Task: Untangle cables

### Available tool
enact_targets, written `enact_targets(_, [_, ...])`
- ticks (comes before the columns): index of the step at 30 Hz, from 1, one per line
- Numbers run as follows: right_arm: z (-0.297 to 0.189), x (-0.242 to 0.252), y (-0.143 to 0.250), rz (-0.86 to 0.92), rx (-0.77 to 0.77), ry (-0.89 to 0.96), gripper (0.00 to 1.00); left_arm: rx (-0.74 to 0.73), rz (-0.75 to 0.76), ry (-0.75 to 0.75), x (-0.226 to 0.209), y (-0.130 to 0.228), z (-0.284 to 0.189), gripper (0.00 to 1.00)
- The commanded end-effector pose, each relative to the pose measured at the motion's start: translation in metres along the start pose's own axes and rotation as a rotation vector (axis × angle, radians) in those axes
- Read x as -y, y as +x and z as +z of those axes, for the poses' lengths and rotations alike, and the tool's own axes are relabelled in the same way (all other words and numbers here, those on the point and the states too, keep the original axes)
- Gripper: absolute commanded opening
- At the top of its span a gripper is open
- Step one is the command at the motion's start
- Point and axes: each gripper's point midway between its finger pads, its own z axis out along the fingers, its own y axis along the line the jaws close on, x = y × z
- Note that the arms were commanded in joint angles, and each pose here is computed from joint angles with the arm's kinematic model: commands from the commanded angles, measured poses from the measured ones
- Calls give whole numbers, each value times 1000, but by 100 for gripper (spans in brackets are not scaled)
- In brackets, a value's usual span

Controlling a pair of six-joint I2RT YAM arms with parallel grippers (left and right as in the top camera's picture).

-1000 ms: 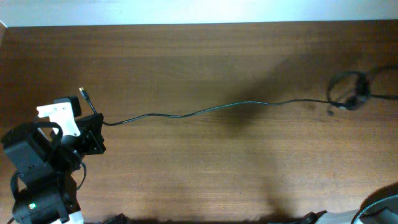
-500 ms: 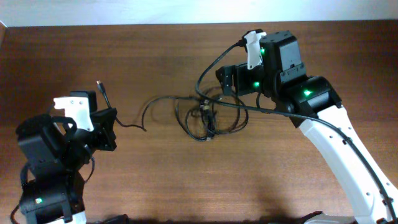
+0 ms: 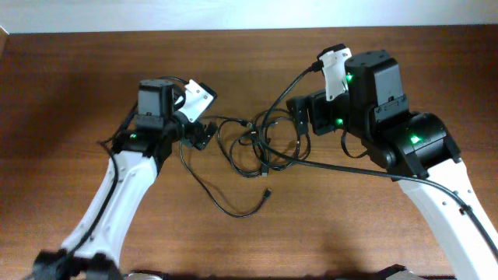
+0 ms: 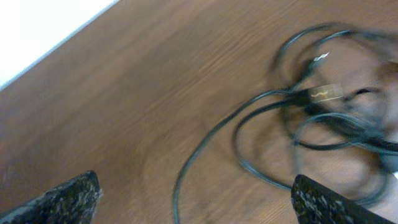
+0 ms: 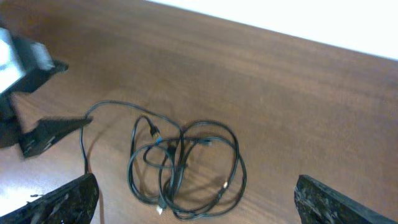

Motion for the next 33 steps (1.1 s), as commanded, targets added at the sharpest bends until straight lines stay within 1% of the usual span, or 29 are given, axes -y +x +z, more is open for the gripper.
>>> enact_targets(1, [-7,0,3,-1,-14,2,99,-74,-36,-88,-20,17,41,99])
enact_targets(3, [-7,1,9,0,-37,5,99,-95,-37,-67,-18,28,67,100])
enact_targets(5, [-7,1,9,0,-39,5,99,-156,-49,5,-2,49,86,96])
enact_targets(7, [-7,1,10,0,-41,5,99,-196,-56,41,6,60,88,95])
enact_targets(8, [-7,1,10,0,-41,5,99,-213,-36,55,9,65,87,94])
enact_targets(9, [-7,1,10,0,-42,5,99,-237,-14,70,12,70,85,76])
enact_targets(10, [-7,1,11,1,-45,5,99,-248,-7,78,14,73,85,37])
enact_targets(11, [-7,1,11,1,-45,5,99,-248,-8,79,14,73,85,1])
enact_targets(13, [-7,1,12,1,-51,6,99,-250,-7,105,21,73,84,0])
enact_targets(14, [-7,1,13,1,-52,6,99,-239,8,111,23,57,71,0])
enact_targets(15, [-7,1,12,1,-48,6,99,-190,33,103,22,22,46,0])
enact_targets(16, [-7,1,12,1,-48,6,99,-111,27,80,19,-25,11,0])
enact_targets(17, [-7,1,12,1,-48,6,99,-38,30,61,18,-60,-23,0])
enact_targets(18, [-7,1,12,1,-48,6,99,53,43,42,19,-97,-67,0])
enact_targets(19, [-7,1,12,1,-49,6,98,191,56,11,23,-138,-138,0])
enact_targets(20, [-7,1,12,1,-49,6,99,243,57,1,26,-147,-162,0])
enact_targets(22, [-7,1,13,1,-52,6,98,324,53,-30,27,-151,-202,0])
enact_targets(23, [-6,0,13,1,-56,-2,99,344,55,-39,27,-152,-211,0])
enact_targets(25, [0,-13,17,6,-80,-77,99,349,56,-41,27,-152,-214,0])
enact_targets(27, [14,-14,23,11,-117,-91,99,344,55,-40,27,-151,-212,0])
enact_targets(28, [22,-12,26,8,-139,-86,98,372,56,-55,24,-158,-219,0])
enact_targets(29, [34,-10,31,2,-168,-81,99,429,3,-63,20,-172,-236,0])
enact_targets(31, [48,-8,30,3,-170,-72,99,594,-154,-10,19,-206,-291,0])
enact_targets(32, [47,-4,20,5,-131,-64,99,664,-178,35,24,-218,-316,0])
enact_targets(33, [39,5,9,16,-88,-50,99,693,-186,50,26,-223,-327,0])
